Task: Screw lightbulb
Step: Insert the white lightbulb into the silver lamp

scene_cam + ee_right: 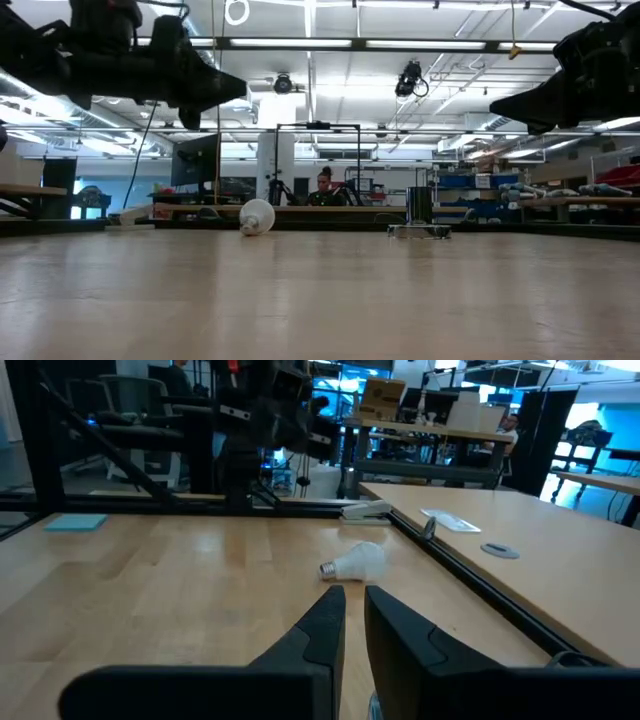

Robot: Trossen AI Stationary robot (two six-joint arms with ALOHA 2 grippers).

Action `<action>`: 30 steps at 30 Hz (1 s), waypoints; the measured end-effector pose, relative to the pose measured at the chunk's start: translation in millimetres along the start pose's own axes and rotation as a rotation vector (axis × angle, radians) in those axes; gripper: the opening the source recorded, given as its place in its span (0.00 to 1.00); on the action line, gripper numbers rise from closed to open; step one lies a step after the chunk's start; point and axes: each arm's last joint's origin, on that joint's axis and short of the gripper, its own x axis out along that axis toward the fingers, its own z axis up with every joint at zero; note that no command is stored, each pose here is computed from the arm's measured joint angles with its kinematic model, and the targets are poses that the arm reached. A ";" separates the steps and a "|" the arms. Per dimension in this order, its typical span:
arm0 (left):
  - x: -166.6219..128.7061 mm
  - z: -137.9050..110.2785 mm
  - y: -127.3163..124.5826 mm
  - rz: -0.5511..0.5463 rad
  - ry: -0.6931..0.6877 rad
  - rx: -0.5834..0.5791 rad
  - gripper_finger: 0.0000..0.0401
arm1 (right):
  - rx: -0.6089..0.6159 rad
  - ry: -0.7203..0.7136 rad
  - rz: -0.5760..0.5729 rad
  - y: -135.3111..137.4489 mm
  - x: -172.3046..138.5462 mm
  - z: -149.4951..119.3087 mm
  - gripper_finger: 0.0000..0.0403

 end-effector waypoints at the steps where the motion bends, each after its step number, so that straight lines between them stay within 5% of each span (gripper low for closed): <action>1: 3.2 -1.8 0.8 0.009 0.014 -0.018 0.19 | 0.000 -0.001 0.000 -0.1 0.0 0.2 0.13; 18: 61.9 -18.3 -5.4 0.036 0.174 -0.058 0.33 | 0.000 -0.001 0.000 0.0 0.0 0.2 0.13; 30: 71.7 -41.8 -22.7 0.018 0.258 -0.095 0.36 | 0.000 -0.001 0.000 0.0 0.0 0.2 0.13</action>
